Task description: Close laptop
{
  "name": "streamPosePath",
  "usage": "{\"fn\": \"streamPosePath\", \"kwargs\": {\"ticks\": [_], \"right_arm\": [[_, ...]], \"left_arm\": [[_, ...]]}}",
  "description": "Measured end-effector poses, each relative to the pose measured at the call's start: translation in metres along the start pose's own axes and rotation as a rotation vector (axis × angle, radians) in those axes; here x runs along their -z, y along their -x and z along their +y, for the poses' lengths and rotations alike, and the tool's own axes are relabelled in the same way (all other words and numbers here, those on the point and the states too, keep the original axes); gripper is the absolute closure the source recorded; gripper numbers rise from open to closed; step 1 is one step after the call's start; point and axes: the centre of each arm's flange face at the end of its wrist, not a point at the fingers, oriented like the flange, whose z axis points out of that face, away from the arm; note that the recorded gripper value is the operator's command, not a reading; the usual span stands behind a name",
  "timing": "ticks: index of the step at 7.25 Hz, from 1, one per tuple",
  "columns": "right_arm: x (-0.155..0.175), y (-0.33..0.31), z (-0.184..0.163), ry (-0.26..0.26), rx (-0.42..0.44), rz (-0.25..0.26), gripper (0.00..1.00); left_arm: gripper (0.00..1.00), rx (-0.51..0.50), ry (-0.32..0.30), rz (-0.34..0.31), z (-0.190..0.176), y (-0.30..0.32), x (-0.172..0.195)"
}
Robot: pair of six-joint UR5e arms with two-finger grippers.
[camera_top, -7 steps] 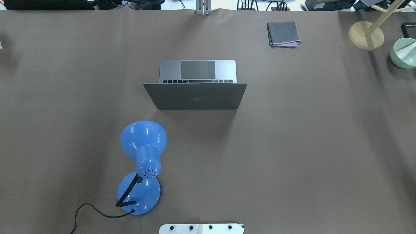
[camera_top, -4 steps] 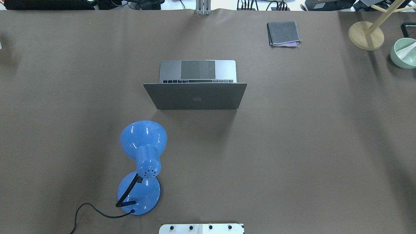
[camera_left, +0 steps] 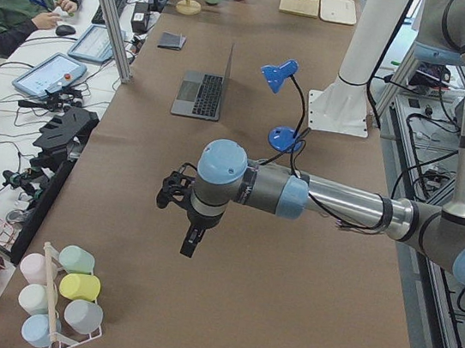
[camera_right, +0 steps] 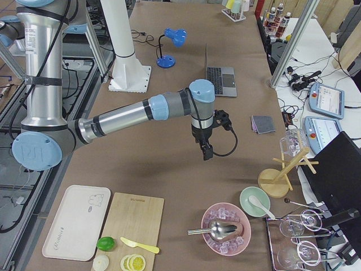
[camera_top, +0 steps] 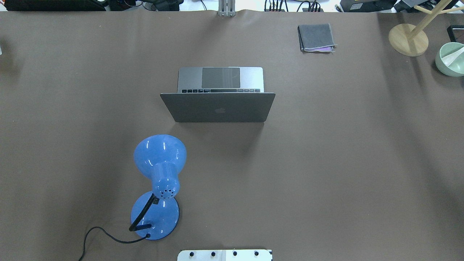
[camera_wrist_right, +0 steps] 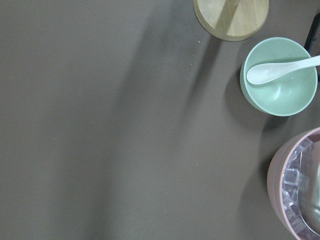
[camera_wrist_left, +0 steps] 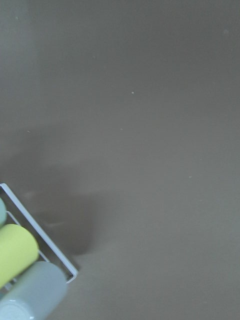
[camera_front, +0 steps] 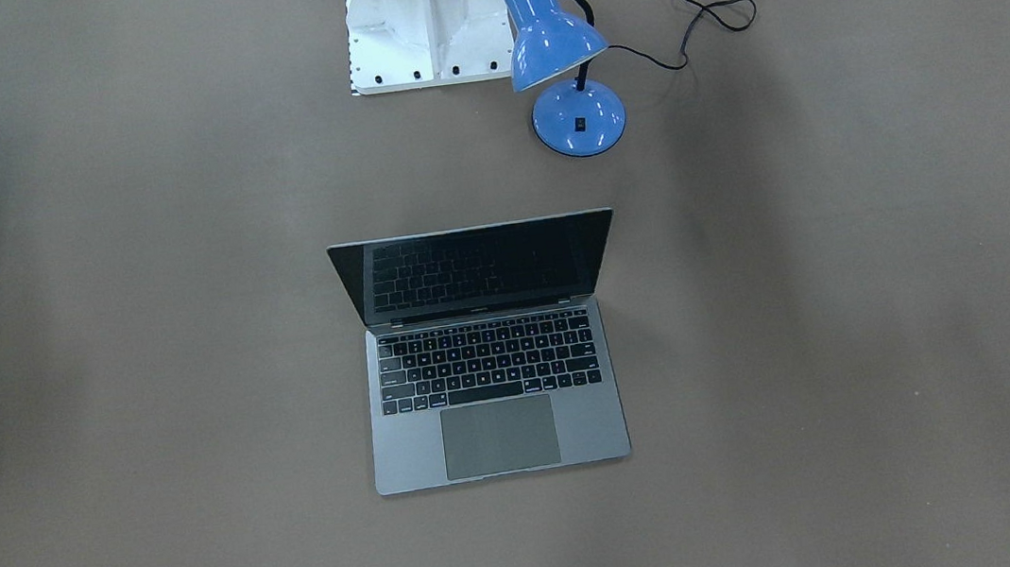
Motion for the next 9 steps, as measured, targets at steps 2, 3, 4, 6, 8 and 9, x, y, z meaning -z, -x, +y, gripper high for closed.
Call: {"fn": "streamPosePath", "kwargs": {"ticks": [2, 3, 4, 6, 8, 9], "right_arm": [[0.003, 0.002, -0.003, -0.021, 0.003, 0.002, 0.0], [0.002, 0.002, -0.004, -0.023, 0.002, 0.001, 0.0], [0.004, 0.003, -0.008, -0.029, 0.004, 0.0, 0.0], [0.01, 0.02, -0.023, -0.05, 0.012, -0.024, 0.0], [0.012, 0.068, -0.041, -0.058, -0.046, -0.076, 0.0], [0.015, 0.106, -0.051, -0.062, -0.088, -0.107, 0.0]], "left_arm": [[0.02, -0.079, -0.085, -0.013, -0.017, -0.001, 0.004], [0.02, -0.112, -0.124, -0.021, -0.034, 0.001, 0.004], [0.02, -0.131, -0.15, -0.025, -0.046, 0.001, 0.006], [0.02, -0.168, -0.192, -0.01, -0.056, -0.008, 0.014], [0.02, -0.221, -0.224, 0.079, -0.066, -0.038, 0.009], [0.02, -0.199, -0.226, 0.13, -0.076, -0.067, 0.002]]}}
